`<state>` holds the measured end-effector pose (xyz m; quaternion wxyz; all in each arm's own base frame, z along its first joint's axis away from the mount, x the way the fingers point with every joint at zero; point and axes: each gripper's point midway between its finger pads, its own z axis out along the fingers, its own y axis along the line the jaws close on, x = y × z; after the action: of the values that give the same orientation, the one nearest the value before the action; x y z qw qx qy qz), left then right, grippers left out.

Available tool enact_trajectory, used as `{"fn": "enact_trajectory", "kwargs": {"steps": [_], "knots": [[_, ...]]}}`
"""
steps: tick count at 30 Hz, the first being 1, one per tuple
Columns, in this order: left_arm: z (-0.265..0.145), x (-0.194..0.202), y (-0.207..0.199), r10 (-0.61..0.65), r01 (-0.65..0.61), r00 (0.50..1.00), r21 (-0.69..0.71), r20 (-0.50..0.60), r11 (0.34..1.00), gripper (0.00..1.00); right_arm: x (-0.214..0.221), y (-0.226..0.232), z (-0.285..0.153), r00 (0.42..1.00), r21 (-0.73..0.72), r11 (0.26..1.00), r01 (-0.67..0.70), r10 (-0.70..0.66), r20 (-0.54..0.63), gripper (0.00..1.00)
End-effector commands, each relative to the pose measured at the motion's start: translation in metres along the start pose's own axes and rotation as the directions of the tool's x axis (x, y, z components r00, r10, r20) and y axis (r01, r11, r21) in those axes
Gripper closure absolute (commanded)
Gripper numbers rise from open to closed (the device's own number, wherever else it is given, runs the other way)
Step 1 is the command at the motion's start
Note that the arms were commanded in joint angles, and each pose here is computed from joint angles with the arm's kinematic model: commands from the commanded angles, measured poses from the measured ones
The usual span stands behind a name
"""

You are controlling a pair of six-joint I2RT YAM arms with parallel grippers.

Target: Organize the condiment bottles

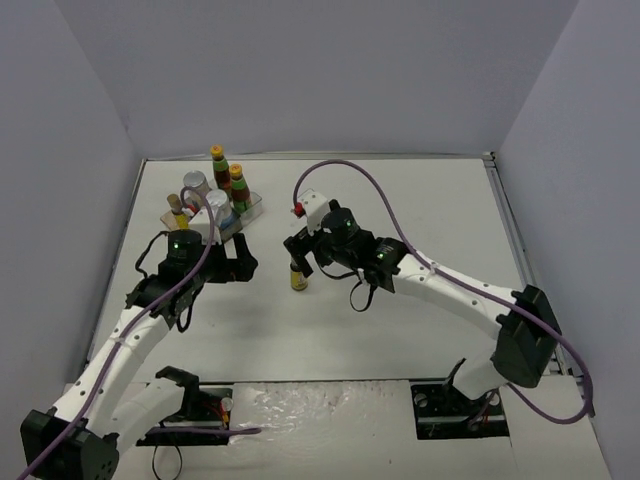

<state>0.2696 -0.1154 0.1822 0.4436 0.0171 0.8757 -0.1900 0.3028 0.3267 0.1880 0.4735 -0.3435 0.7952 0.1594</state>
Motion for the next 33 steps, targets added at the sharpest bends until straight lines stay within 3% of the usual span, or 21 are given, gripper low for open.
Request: {"fn": "enact_trajectory", "kwargs": {"steps": [1,8,12,16,22,33], "knots": [[0.000,-0.057,-0.044,0.019,-0.031,0.989,0.081,0.149,0.996,0.03,-0.036,-0.065,-0.062,0.992,0.229,0.970,-0.086,0.061,0.113,0.00],[0.032,-0.050,-0.099,0.084,-0.100,0.989,0.135,0.121,0.986,0.03,-0.020,-0.149,-0.135,0.958,0.473,0.840,-0.265,0.173,0.229,0.00],[0.050,-0.040,-0.120,0.119,-0.131,0.987,0.108,0.106,0.986,0.04,-0.007,-0.168,-0.151,0.947,0.506,0.806,-0.307,0.207,0.246,0.00],[0.064,-0.032,-0.124,0.120,-0.127,0.988,0.065,0.097,0.990,0.11,0.001,-0.173,-0.156,0.939,0.505,0.796,-0.334,0.234,0.252,0.00],[0.089,-0.016,-0.118,0.145,-0.144,0.988,-0.022,0.052,0.989,0.29,0.010,-0.177,-0.159,0.937,0.507,0.791,-0.343,0.248,0.248,0.00],[0.094,-0.011,-0.116,0.143,-0.141,0.989,-0.048,0.045,0.989,0.85,0.016,-0.180,-0.154,0.941,0.501,0.799,-0.333,0.252,0.224,0.00]]}}
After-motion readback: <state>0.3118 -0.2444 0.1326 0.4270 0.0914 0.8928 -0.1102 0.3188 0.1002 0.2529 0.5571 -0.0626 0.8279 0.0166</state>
